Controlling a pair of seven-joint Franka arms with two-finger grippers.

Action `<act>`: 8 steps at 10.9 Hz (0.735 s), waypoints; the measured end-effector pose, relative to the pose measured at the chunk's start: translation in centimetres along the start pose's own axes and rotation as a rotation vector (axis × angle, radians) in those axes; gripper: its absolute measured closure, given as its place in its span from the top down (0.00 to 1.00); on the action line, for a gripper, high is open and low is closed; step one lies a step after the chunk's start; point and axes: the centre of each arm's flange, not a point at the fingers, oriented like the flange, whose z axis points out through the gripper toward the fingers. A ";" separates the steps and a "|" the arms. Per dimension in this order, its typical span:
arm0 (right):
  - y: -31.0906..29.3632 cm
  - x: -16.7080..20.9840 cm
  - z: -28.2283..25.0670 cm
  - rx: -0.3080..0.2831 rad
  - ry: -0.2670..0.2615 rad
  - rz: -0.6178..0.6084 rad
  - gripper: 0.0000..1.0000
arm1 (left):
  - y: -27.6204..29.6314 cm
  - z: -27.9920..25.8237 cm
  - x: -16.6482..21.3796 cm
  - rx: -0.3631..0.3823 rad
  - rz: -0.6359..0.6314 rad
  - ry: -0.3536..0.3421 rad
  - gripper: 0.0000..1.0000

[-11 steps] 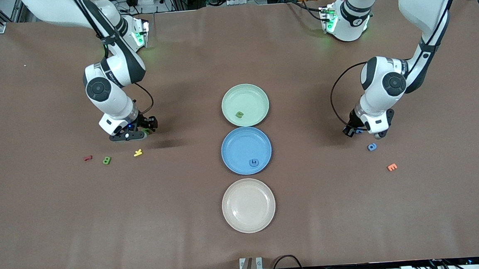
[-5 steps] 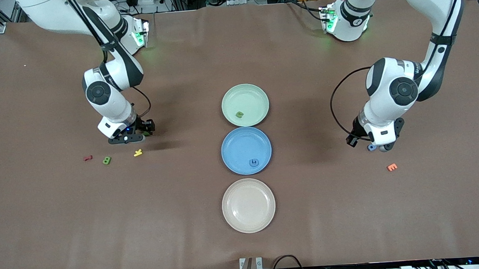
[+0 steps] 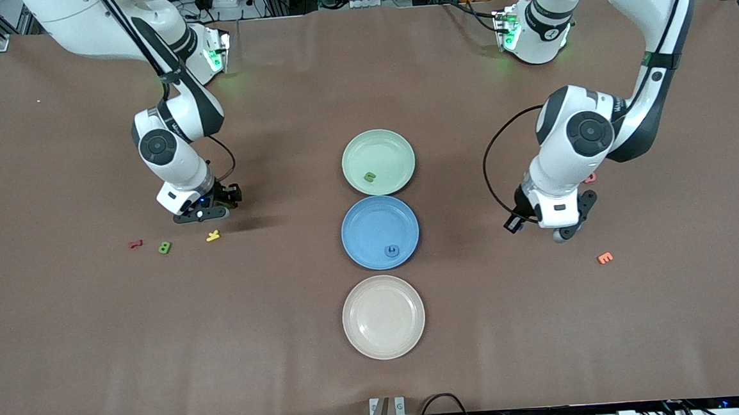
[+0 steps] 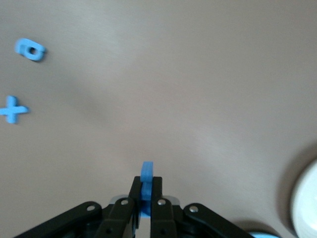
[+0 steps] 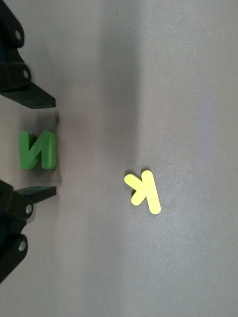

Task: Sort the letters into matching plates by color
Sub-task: 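Place the blue letter on the blue plate with the left gripper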

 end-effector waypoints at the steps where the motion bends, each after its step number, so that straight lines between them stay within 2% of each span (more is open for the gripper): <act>1: 0.0 0.0 0.0 -0.002 0.001 -0.004 0.70 | 1.3 0.0 -0.6 -0.015 0.010 -0.003 0.10; 3: 0.0 0.0 0.1 -0.002 0.001 -0.006 0.69 | 3.6 0.8 -1.2 -0.033 0.026 -0.016 0.10; 6: -0.1 -0.1 0.5 -0.001 -0.003 -0.011 0.59 | 5.6 2.0 -1.9 -0.046 0.041 -0.031 0.10; 8: -0.1 -0.2 0.8 0.000 -0.003 -0.015 0.57 | 7.7 2.2 -3.6 -0.069 0.045 -0.039 0.10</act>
